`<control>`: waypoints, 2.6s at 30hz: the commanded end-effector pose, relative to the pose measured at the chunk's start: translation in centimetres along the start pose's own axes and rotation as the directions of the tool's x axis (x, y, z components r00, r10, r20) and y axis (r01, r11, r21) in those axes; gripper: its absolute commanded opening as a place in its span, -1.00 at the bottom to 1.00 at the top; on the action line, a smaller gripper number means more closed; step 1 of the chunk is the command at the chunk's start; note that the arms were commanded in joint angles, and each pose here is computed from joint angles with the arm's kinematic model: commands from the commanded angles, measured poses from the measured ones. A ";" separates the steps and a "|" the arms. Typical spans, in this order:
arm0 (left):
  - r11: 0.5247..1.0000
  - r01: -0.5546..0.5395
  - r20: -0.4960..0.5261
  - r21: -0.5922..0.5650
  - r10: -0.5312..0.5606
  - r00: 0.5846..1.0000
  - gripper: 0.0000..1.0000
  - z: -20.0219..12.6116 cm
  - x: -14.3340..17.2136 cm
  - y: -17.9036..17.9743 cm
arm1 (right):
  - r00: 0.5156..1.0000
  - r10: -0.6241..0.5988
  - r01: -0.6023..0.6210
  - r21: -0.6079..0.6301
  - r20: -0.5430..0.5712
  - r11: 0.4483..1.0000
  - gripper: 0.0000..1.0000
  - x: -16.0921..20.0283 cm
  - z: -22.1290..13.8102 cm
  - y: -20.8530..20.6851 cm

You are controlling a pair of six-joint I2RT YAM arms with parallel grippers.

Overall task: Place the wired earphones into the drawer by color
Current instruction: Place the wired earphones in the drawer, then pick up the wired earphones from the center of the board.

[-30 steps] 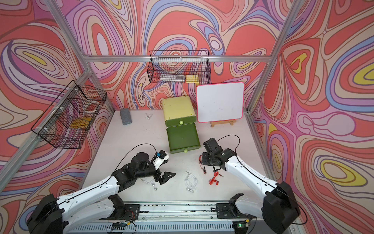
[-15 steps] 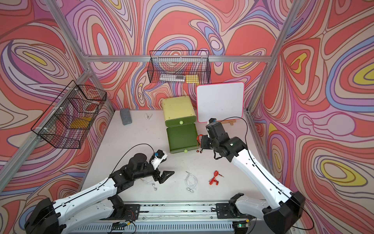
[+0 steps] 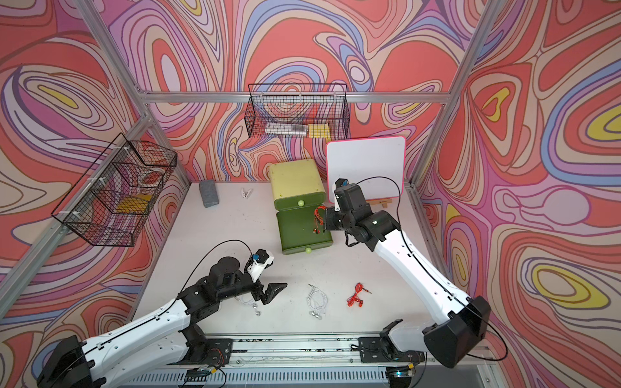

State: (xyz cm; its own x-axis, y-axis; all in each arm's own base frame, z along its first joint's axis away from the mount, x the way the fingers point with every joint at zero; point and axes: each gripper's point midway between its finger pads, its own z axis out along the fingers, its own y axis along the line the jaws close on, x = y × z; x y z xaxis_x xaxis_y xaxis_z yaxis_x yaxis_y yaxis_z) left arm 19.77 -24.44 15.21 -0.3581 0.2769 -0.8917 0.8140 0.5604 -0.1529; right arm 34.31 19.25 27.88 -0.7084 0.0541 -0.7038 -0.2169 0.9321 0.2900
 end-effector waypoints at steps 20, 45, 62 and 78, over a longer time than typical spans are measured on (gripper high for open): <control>0.998 -0.032 0.079 -0.054 0.036 0.996 0.98 -1.2 -0.9 0.5 | 0.997 0.066 -0.072 -0.145 -0.044 0.987 -0.90 0.3 9.7 2.8; 0.999 -0.037 0.082 -0.012 0.038 0.996 0.98 -1.1 -0.9 -0.1 | 0.990 0.078 -0.077 0.016 -0.121 0.997 0.05 4.9 11.1 -1.1; 0.988 -0.046 0.069 0.149 0.036 0.997 0.98 -0.3 -0.9 -2.9 | 0.962 0.146 -0.084 0.256 -0.231 0.963 0.29 13.2 1.9 -7.7; 0.984 -0.058 0.029 0.166 0.054 0.998 0.98 0.8 -0.4 -3.7 | 0.862 0.328 -0.169 0.392 -0.386 0.904 0.36 22.2 0.3 -10.7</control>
State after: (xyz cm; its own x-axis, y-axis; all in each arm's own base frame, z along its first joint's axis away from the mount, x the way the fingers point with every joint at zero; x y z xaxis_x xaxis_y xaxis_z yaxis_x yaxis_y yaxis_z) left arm 17.03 -26.50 14.32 -0.3403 0.3025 -0.8903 0.8844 0.4247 -0.1937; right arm 22.39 11.16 9.58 -0.9372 0.1742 -0.3021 0.1397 0.9813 0.1326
